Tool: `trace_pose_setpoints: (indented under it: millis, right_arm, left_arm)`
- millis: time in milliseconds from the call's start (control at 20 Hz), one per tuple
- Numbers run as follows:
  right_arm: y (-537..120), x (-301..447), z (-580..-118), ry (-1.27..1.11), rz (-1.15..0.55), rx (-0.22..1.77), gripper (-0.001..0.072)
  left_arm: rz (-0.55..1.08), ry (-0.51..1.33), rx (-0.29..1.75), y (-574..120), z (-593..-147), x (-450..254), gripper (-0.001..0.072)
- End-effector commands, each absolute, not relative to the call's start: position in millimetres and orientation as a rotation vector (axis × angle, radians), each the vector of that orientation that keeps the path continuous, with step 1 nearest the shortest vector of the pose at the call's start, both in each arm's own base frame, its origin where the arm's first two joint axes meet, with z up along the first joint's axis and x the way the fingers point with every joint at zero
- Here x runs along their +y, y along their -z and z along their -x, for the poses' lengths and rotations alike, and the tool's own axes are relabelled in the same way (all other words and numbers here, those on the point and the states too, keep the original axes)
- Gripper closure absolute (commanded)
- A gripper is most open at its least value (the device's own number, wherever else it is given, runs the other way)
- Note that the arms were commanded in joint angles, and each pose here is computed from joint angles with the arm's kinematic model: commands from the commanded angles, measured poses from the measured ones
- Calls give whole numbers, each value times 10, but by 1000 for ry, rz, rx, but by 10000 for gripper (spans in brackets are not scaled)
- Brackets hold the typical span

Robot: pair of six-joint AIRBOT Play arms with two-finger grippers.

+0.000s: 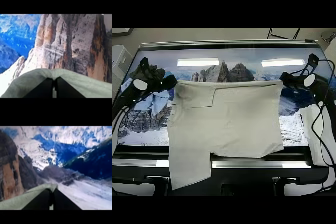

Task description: Fold the clothes and pants, and hang the long-sleeved shirts on hangers.

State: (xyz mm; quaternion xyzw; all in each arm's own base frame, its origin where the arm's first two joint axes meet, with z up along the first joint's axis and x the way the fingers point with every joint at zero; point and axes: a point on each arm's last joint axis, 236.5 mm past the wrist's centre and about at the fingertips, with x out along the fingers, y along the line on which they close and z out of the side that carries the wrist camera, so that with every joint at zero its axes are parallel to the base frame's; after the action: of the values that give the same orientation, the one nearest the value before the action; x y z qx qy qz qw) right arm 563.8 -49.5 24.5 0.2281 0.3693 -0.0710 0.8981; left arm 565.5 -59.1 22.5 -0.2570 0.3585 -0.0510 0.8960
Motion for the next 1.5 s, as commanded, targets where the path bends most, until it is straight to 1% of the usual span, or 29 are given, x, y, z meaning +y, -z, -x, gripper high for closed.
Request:
trace_pose_setpoints:
  millis: [0,200,300,400,450,550,600,650,700,750,900,1050,1200,1450]
  right_arm:
    - [-125,-574,-5814,173,-487,704,677]
    - [286,-490,-5628,181,-510,858,676]
    - [95,-514,-5667,176,-494,825,676]
    - [-263,-560,-5654,168,-430,810,676]
    - [-399,-565,-5559,167,-397,842,676]
    - [-507,-559,-5165,158,-307,987,676]
    - [-470,-561,-4902,146,-243,1091,676]
    - [-375,-556,-4635,146,-217,1209,676]
    - [-257,-519,-4429,144,-222,1306,676]
    - [-123,-478,-4294,139,-232,1368,676]
    - [347,-458,-4003,148,-234,1488,676]
    - [616,-428,-3863,130,-222,1556,676]
    - [708,-409,-3819,127,-230,1588,675]
    - [715,-391,-3724,127,-236,1631,675]
  left_arm:
    - [501,86,636,-164,-5941,-717,684]
    - [502,111,669,51,-5931,-1003,684]
    - [522,116,690,-68,-5908,-908,685]
    - [503,136,759,-255,-5774,-684,685]
    - [496,156,841,-296,-5600,-583,685]
    - [488,208,1085,-230,-5022,-467,685]
    - [471,233,1233,-152,-4657,-436,685]
    - [441,255,1392,-55,-4272,-421,685]
    - [414,262,1502,49,-4011,-416,685]
    - [398,258,1556,188,-3874,-436,685]
    - [391,256,1589,564,-3726,-567,685]
    - [388,256,1616,728,-3613,-652,684]
    - [392,255,1645,800,-3517,-670,685]
    - [395,233,1598,831,-3630,-646,684]
